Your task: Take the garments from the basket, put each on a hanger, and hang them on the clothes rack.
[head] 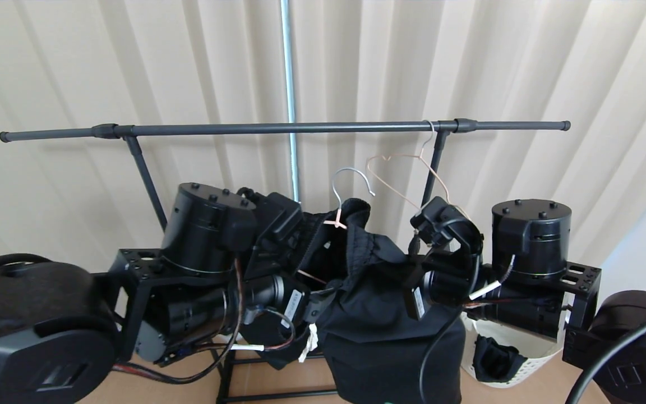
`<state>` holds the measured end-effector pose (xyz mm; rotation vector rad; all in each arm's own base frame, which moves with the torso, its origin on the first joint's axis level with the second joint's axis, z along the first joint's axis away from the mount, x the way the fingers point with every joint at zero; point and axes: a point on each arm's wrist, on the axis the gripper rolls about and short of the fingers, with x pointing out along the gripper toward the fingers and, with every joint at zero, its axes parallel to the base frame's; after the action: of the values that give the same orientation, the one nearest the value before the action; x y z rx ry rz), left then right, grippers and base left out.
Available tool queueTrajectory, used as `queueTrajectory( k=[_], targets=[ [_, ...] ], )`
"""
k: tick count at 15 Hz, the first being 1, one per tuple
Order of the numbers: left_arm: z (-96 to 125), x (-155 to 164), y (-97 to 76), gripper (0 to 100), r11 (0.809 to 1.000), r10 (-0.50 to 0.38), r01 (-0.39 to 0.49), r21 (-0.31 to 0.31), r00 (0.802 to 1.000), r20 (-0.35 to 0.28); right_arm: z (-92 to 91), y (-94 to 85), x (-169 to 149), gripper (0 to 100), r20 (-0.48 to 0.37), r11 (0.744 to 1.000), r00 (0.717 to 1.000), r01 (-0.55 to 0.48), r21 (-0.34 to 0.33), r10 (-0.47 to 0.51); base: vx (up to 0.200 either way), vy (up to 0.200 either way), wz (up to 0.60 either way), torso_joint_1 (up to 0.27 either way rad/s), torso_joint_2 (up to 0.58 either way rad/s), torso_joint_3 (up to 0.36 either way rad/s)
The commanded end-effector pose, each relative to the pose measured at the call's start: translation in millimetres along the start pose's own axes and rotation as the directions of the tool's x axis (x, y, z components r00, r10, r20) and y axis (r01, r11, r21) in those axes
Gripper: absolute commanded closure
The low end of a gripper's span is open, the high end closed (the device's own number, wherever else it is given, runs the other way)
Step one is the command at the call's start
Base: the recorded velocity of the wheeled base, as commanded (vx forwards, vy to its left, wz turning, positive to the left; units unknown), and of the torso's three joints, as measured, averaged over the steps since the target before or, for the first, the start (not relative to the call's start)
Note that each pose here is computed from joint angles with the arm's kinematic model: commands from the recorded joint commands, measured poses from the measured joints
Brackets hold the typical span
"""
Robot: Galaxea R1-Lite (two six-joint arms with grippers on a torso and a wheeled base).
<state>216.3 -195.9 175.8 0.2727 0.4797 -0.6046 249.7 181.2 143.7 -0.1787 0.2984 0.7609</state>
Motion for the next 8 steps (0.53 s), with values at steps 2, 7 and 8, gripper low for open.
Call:
queueTrajectory(
  k=[2,7,8],
  targets=[
    [-7,-43,10.5,0,1.0,0.017,-0.016,-0.012,0.998,0.058,-3.4,-5.6,0,100,-0.009,1.0,1.0,-0.012,0.004,0.012,0.0,0.0,0.0,0.0,0.0,0.0],
    [-19,-69,49.9,0,0.987,0.051,-0.064,0.147,0.995,0.088,-22.4,-8.0,-7,100,-0.059,0.985,0.991,-0.126,-0.118,0.12,0.0,0.0,0.0,0.0,0.0,0.0],
    [-19,-69,59.6,0,0.974,-0.008,-0.015,0.225,0.995,0.1,-25.8,-7.6,-8,100,-0.069,0.981,0.989,-0.141,-0.131,0.132,0.0,0.0,0.0,0.0,0.0,0.0]
  ],
)
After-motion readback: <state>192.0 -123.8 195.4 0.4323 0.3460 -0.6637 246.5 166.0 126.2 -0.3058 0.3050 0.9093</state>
